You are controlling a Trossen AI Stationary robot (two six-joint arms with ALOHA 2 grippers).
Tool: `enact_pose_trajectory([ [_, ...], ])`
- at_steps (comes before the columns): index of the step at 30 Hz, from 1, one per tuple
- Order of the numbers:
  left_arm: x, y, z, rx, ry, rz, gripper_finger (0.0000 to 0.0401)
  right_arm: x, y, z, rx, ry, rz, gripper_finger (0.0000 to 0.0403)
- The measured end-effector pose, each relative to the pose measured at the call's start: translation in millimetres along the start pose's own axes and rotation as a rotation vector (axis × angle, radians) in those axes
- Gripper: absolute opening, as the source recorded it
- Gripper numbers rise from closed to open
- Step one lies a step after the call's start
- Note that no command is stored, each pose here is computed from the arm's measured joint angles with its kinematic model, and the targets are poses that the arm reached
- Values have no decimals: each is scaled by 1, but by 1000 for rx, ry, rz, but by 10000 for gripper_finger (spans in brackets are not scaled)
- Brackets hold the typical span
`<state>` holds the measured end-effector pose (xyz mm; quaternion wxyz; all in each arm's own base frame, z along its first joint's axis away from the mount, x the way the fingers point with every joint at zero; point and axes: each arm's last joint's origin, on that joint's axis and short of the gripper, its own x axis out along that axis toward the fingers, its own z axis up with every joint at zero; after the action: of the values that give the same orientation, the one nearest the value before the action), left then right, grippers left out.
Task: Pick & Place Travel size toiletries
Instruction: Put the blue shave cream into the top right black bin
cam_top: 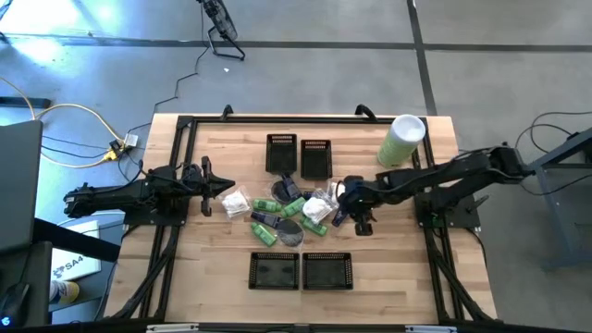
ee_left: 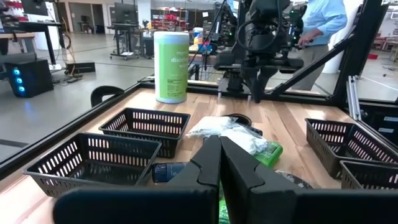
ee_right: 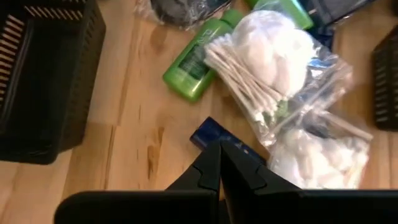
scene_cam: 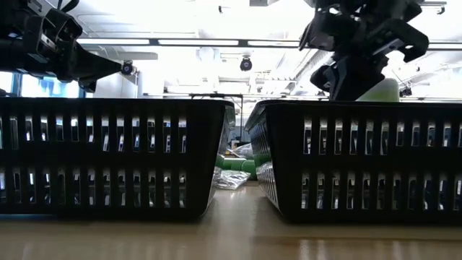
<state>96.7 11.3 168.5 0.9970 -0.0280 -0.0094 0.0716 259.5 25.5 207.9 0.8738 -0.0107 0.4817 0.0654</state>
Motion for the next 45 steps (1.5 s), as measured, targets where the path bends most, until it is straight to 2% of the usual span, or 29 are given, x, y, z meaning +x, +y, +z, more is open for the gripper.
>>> enact_pose_trajectory([
  [5, 0, 0, 0, 0, 0, -2, 0, 8, -3, 8, -10, 18, -84, 4],
  [8, 0, 0, 0, 0, 1, -2, 0, 10, -4, 7, -50, 32, -100, 20],
  [11, 0, 0, 0, 0, 1, -2, 0, 10, -3, 7, -53, 31, -99, 59],
  [16, 0, 0, 0, 0, 1, -2, 0, 10, 2, 7, -120, 32, -81, 154],
  [19, 0, 0, 0, 0, 1, -2, 0, 11, 5, 7, -174, 26, 17, 202],
  [22, 0, 0, 0, 8, 0, -2, 0, 12, 7, 6, -221, 12, 77, 227],
  [28, 0, 0, 0, 9, 0, -2, 0, 15, 7, 5, -252, -5, 96, 228],
  [35, 0, 0, 0, 10, 0, -2, 0, 44, 7, 1, -253, 59, 146, 227],
  [37, 0, 0, 0, 10, 0, 0, 0, 54, 6, -4, -269, 109, 127, 227],
  [45, 0, 0, 0, 8, 1, 0, 0, 65, 3, -4, -325, 124, 70, 226],
])
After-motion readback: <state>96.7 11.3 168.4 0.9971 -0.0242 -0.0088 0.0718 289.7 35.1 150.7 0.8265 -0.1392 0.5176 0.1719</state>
